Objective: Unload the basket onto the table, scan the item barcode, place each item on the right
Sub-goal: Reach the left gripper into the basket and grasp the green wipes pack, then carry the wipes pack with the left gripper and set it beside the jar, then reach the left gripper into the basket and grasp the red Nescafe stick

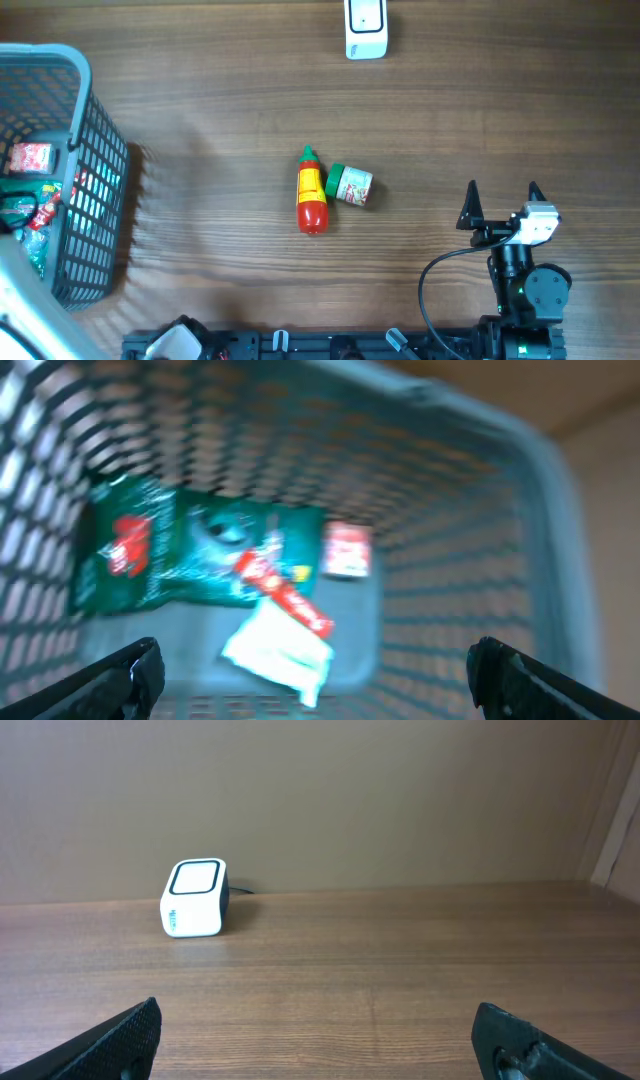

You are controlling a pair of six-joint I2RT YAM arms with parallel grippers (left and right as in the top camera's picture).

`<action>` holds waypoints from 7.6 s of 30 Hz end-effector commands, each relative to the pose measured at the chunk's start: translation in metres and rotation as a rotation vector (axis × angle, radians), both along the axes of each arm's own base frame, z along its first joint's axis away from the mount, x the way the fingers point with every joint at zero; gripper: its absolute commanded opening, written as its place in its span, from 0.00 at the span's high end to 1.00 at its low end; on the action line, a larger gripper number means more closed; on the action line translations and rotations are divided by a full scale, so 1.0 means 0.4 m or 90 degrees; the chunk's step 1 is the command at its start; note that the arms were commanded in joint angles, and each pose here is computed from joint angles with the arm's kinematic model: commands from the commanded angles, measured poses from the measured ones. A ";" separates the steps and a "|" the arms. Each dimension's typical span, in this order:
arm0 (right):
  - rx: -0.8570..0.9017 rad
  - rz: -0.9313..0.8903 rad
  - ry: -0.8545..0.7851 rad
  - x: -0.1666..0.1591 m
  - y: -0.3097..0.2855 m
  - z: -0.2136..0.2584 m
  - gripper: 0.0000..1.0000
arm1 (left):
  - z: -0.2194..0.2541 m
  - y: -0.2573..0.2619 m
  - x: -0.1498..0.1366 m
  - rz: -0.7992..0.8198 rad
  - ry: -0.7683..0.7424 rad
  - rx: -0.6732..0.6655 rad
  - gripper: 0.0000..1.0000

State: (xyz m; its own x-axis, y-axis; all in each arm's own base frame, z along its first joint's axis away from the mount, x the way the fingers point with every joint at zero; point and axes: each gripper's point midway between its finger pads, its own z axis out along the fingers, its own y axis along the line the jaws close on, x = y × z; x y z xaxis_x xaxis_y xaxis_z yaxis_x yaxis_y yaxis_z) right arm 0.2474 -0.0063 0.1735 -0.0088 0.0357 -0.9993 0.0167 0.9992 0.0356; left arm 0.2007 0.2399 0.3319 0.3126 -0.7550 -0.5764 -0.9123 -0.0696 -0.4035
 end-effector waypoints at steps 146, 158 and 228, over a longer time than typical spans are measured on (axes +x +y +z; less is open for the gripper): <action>-0.005 0.015 0.001 0.000 0.011 -0.002 0.00 | -0.753 -1.191 0.412 -0.970 0.355 -0.115 0.96; -0.006 0.015 0.001 0.000 0.011 -0.002 0.00 | -0.743 -1.204 0.387 -0.981 0.379 -0.114 0.23; -0.005 0.015 0.001 0.000 0.011 -0.002 0.00 | -0.491 0.036 0.233 0.150 0.036 -0.380 0.10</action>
State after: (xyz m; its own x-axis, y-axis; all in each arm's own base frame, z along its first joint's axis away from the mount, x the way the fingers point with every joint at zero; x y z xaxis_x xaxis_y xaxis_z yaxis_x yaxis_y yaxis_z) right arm 0.2474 -0.0063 0.1735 -0.0088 0.0357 -0.9993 0.0163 0.9992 0.0356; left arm 0.2856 0.2546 0.1730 0.4357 -0.8872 -0.1520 -0.8840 -0.3899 -0.2579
